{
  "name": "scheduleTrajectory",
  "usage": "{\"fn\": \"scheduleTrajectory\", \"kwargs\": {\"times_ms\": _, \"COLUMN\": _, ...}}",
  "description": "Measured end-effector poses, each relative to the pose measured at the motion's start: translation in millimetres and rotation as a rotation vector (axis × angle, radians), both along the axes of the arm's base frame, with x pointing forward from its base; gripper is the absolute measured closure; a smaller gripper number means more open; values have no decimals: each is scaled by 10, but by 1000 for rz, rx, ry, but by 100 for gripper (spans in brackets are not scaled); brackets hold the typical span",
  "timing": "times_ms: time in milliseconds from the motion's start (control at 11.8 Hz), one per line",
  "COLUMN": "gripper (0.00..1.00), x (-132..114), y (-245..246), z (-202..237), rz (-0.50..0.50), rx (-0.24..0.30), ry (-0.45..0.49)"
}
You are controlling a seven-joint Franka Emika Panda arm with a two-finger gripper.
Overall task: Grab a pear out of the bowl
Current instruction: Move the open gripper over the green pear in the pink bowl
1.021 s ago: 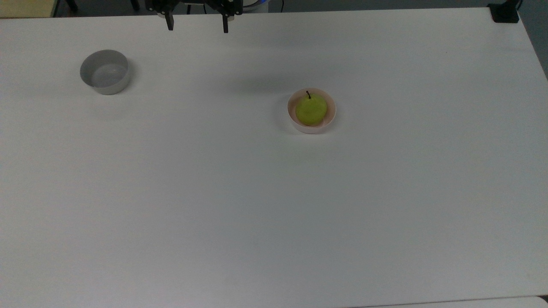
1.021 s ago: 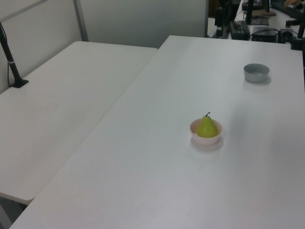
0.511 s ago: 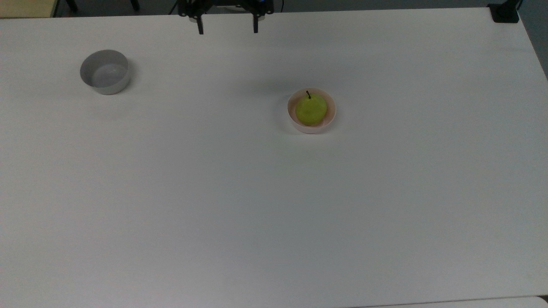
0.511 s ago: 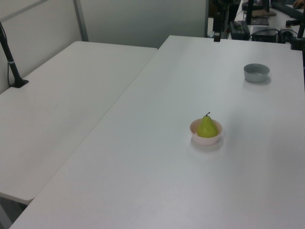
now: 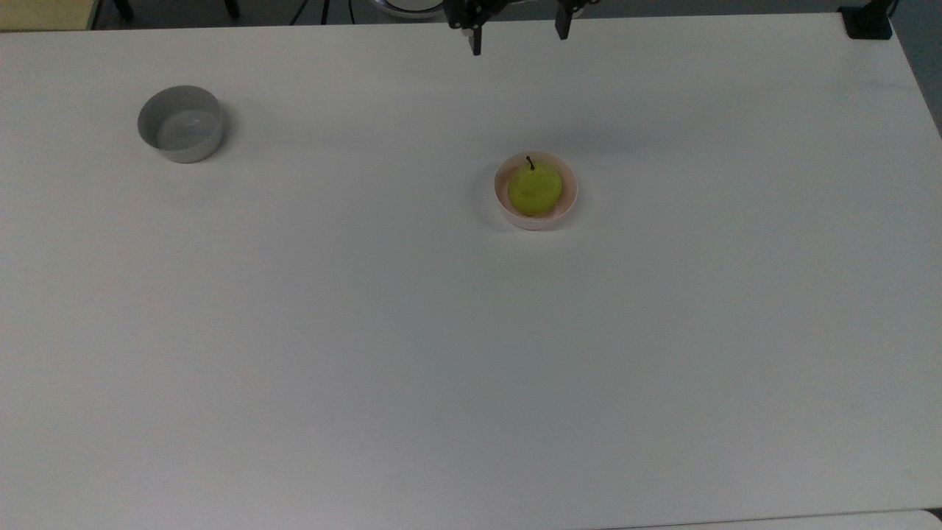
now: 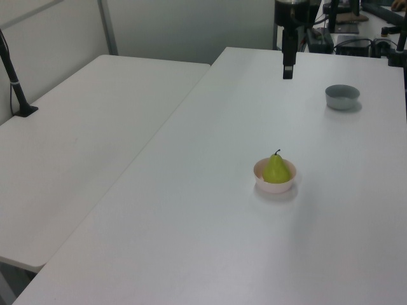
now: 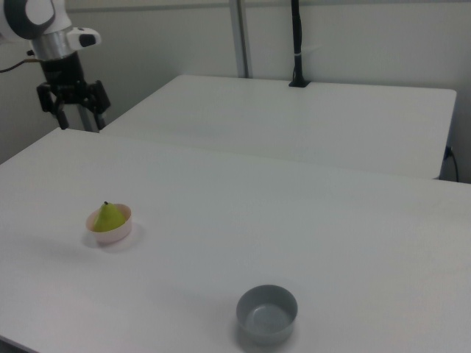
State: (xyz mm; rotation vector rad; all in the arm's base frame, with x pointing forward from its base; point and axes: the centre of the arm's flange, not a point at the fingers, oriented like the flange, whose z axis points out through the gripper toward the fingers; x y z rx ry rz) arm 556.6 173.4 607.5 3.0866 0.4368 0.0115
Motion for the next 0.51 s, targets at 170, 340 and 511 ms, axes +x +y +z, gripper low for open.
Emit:
{"fn": "scheduleTrajectory", "kwargs": {"times_ms": 170, "gripper": 0, "x": -120, "y": 335, "z": 5, "rz": 32, "rx": 6, "ry": 0}}
{"fn": "scheduleTrajectory", "kwargs": {"times_ms": 340, "gripper": 0, "x": -193, "y": 514, "z": 6, "rz": 52, "rx": 9, "ry": 1}}
{"fn": "scheduleTrajectory", "kwargs": {"times_ms": 511, "gripper": 0, "x": -194, "y": 534, "z": -91, "rz": 55, "rx": 5, "ry": 11}}
